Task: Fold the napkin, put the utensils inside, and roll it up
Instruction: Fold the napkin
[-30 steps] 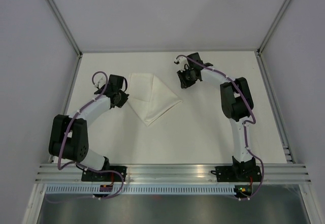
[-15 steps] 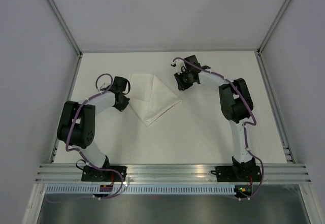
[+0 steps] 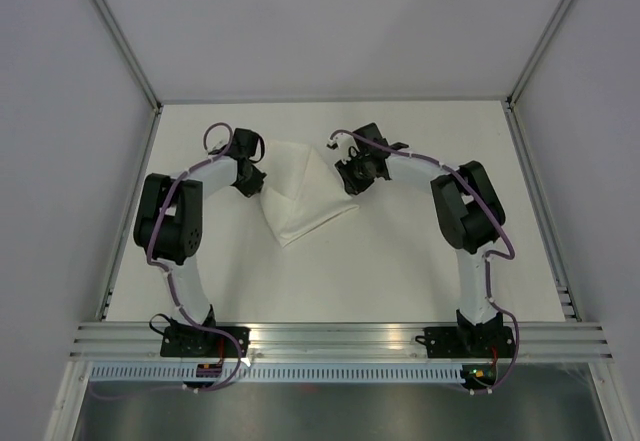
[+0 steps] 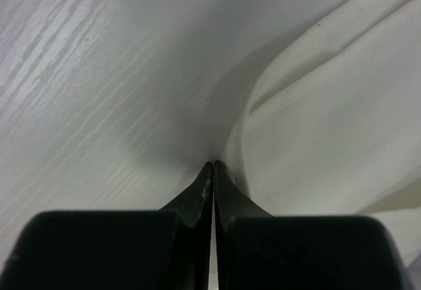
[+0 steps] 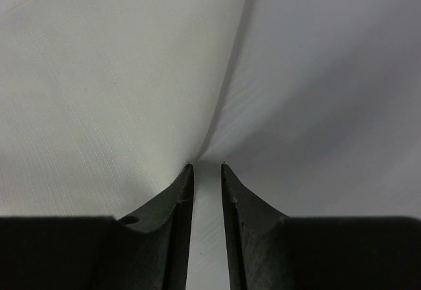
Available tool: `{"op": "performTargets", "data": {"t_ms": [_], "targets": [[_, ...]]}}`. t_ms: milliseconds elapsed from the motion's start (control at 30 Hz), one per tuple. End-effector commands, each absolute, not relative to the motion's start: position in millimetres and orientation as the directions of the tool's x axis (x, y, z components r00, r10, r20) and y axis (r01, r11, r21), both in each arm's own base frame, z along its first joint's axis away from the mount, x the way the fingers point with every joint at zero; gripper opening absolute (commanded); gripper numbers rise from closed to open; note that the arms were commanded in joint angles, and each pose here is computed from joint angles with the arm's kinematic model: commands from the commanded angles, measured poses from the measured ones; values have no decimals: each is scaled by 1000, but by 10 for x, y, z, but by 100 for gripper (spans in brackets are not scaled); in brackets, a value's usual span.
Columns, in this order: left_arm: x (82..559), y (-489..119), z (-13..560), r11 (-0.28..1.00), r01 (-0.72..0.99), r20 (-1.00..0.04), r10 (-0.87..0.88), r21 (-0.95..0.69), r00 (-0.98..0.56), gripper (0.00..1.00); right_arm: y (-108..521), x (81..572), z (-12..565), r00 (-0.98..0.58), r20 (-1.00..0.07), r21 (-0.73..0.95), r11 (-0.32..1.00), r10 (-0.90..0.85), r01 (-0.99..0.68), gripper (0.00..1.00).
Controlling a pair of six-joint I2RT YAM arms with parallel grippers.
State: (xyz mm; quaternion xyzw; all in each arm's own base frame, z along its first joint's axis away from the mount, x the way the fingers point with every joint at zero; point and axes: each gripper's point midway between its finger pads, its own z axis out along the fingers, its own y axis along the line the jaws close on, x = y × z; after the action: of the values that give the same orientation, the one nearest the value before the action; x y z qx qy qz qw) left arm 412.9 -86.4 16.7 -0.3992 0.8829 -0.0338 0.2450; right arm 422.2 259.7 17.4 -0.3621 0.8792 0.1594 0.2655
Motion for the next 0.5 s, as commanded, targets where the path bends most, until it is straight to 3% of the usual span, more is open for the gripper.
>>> {"op": "performTargets", "data": {"t_ms": [0,467], "targets": [[4243,-1019,95,756,-603,-366,-652,-253,-664,2,2488,3964,173,-626,-535,108,689,-568,-717,29],[4792,-1690,99,905,-312,-334,-400,-289,-853,2,2318,3462,144,-618,-489,133,648,-615,-750,29]]}}
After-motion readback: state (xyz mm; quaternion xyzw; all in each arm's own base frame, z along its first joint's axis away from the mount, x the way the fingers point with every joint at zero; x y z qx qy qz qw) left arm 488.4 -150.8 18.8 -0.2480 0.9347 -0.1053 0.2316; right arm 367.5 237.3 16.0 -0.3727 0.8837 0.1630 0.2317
